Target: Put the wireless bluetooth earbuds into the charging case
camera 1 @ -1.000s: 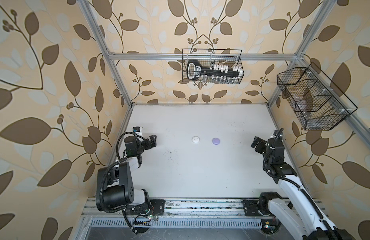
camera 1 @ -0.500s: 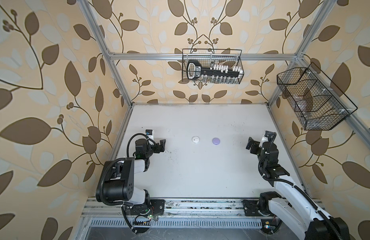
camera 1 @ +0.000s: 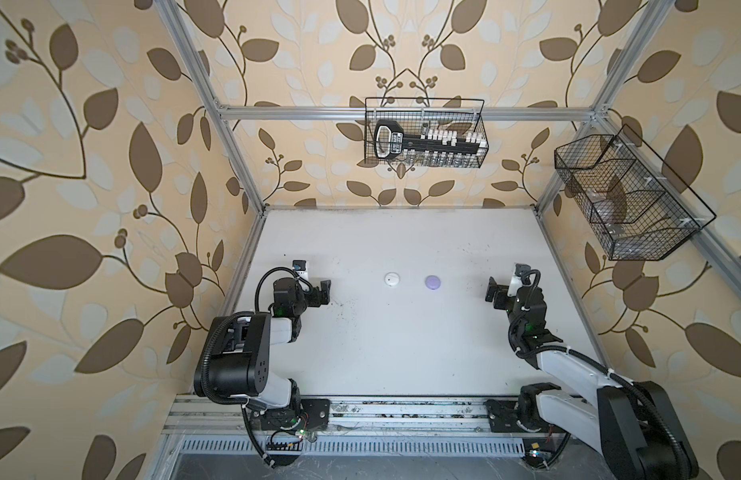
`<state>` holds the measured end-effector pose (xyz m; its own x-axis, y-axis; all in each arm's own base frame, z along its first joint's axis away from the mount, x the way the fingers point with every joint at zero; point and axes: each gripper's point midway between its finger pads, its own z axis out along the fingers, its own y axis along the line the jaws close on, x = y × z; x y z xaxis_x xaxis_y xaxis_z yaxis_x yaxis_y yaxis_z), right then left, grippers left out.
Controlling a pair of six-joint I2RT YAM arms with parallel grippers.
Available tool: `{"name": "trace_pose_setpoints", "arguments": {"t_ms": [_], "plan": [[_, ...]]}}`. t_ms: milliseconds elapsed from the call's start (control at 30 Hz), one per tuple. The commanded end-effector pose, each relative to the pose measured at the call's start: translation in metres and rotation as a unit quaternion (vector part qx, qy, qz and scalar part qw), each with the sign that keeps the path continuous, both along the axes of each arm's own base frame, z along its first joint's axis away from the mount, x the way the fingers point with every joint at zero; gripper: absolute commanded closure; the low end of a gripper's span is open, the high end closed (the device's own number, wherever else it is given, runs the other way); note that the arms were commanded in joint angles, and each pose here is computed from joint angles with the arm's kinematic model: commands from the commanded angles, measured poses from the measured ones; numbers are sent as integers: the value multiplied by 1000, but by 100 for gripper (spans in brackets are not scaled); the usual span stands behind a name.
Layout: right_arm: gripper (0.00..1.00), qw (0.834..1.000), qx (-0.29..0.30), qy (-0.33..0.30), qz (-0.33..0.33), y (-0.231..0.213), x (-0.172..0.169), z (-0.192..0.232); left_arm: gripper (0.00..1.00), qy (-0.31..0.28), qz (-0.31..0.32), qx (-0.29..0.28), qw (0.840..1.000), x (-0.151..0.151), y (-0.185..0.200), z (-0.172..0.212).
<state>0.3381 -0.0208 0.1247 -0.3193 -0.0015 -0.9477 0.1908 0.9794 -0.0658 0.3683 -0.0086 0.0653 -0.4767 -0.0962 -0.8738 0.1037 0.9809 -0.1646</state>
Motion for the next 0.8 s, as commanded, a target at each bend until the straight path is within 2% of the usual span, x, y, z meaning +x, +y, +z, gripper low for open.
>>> {"name": "trace_pose_setpoints", "arguments": {"t_ms": [0, 133, 333, 767], "plan": [[0, 997, -12, -57, 55, 14, 10, 23, 1, -27, 2, 7, 1000, 10, 5, 14], [0, 996, 5, -59, 65, 11, 12, 15, 1, -27, 2, 7, 1000, 10, 5, 14], [0, 995, -6, -57, 87, 21, 15, -4, 1, -26, 2, 7, 1000, 10, 5, 14], [0, 997, 4, -50, 53, 9, 15, -8, 1, -23, 1, 7, 1000, 11, 5, 12]]}}
